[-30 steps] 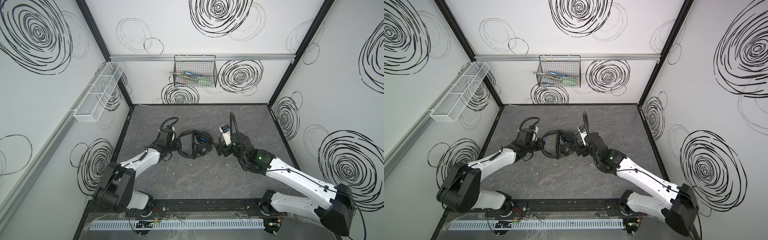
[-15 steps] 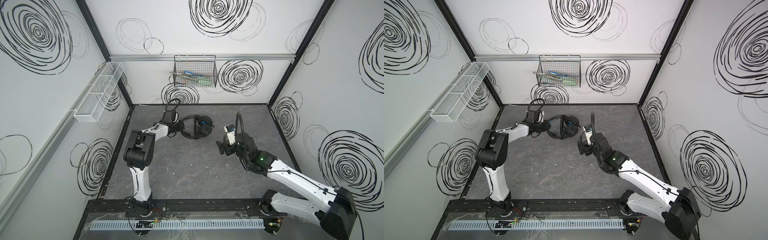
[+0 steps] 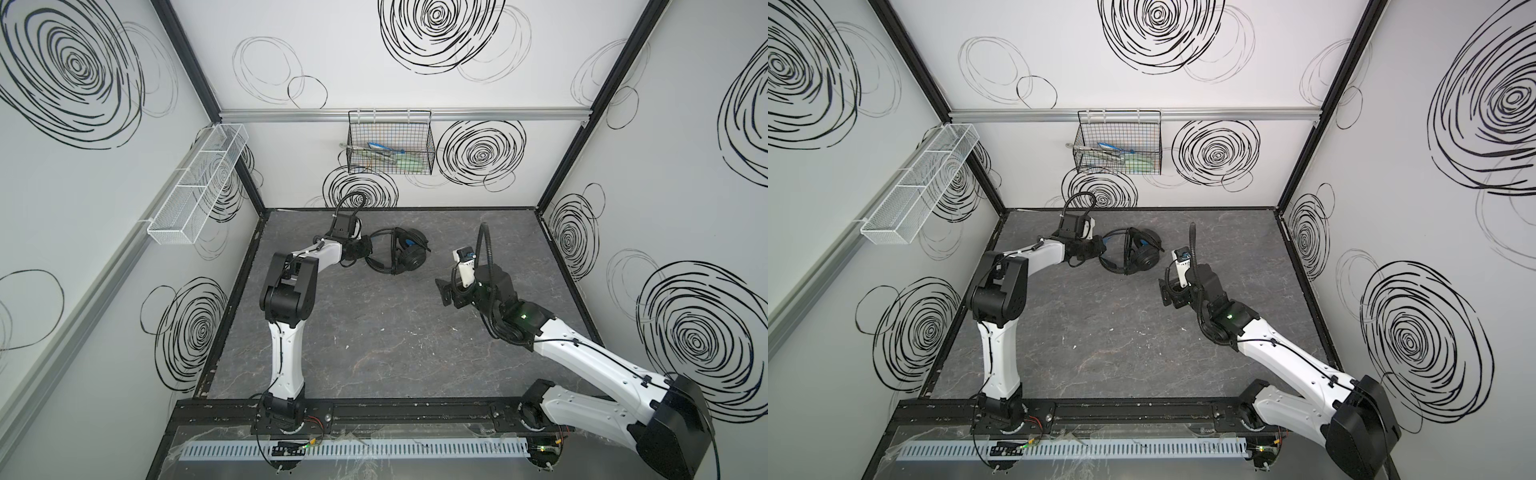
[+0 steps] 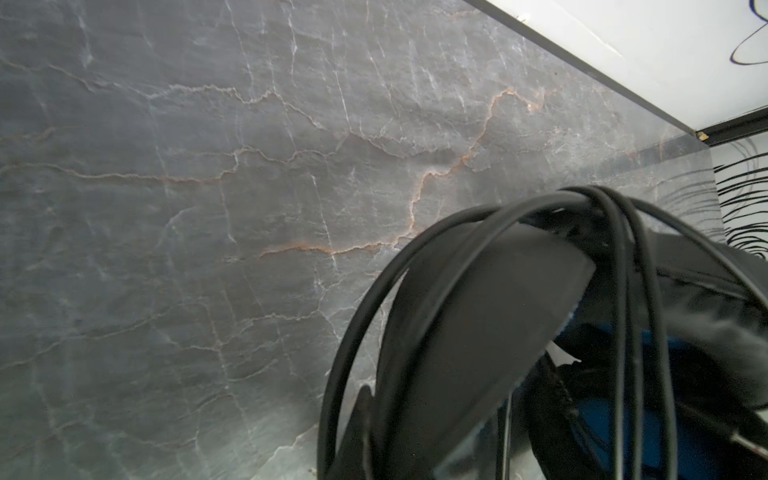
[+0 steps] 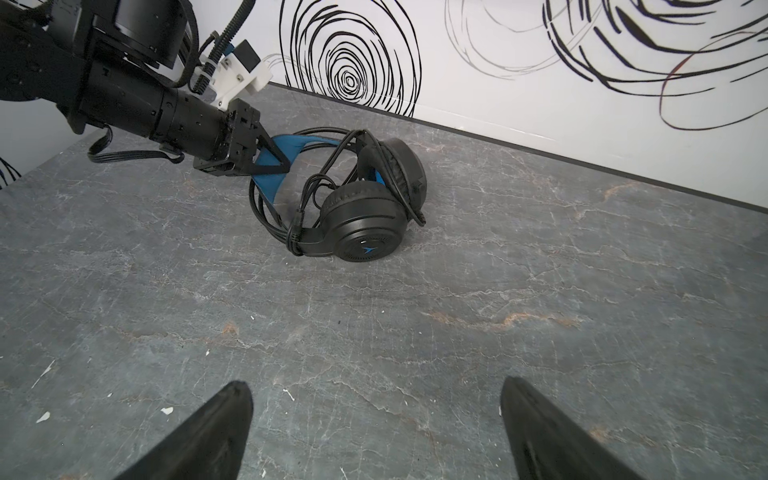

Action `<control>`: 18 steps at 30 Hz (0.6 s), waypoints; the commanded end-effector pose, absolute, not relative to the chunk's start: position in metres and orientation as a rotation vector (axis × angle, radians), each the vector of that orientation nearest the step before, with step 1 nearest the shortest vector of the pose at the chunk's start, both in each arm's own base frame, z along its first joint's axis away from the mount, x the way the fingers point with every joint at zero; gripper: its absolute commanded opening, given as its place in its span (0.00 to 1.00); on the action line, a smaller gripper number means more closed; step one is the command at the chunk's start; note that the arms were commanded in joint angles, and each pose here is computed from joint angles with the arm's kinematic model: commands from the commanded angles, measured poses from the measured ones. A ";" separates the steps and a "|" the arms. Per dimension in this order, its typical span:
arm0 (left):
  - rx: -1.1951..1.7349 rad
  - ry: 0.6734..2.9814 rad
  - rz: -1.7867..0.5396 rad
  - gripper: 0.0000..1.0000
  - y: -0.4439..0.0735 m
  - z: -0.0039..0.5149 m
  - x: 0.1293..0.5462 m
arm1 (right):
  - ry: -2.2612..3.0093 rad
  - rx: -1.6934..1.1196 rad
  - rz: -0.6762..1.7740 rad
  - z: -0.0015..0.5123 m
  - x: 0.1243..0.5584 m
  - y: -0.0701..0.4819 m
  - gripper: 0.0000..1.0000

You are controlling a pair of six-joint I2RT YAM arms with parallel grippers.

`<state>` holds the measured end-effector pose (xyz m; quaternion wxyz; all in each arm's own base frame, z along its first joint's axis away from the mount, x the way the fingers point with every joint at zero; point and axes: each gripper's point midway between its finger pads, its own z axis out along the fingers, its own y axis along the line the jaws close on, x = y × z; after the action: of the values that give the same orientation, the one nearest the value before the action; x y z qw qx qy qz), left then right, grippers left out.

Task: Wrap the headphones
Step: 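Lower the wrapped headphones onto the table with the left gripper while the right gripper withdraws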

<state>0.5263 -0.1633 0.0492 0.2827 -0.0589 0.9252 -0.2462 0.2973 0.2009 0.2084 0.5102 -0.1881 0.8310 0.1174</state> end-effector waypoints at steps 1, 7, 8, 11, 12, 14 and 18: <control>-0.119 2.424 -0.697 0.02 -0.169 0.064 0.531 | 1.974 -0.432 0.311 0.214 0.299 0.202 0.97; -0.131 2.437 -0.636 0.19 -0.164 0.059 0.533 | 1.960 -0.422 0.313 0.220 0.298 0.199 0.97; -0.135 2.438 -0.629 0.22 -0.163 0.059 0.533 | 1.959 -0.420 0.311 0.220 0.297 0.198 0.97; -0.123 2.446 -0.590 0.28 -0.157 0.057 0.532 | 1.953 -0.412 0.307 0.222 0.297 0.196 0.97; -0.138 2.448 -0.572 0.28 -0.152 0.057 0.532 | 1.949 -0.410 0.308 0.224 0.297 0.196 0.97; -0.172 2.434 -0.535 0.30 -0.142 0.060 0.531 | 1.938 -0.403 0.309 0.227 0.296 0.194 0.97; -0.180 2.409 -0.524 0.68 -0.137 0.073 0.526 | 1.893 -0.387 0.320 0.234 0.292 0.189 0.97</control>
<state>0.5171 -0.1483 0.0400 0.2825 -0.0675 0.9339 -0.2086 0.2920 0.1949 0.2242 0.5332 -0.1796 0.8165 0.1294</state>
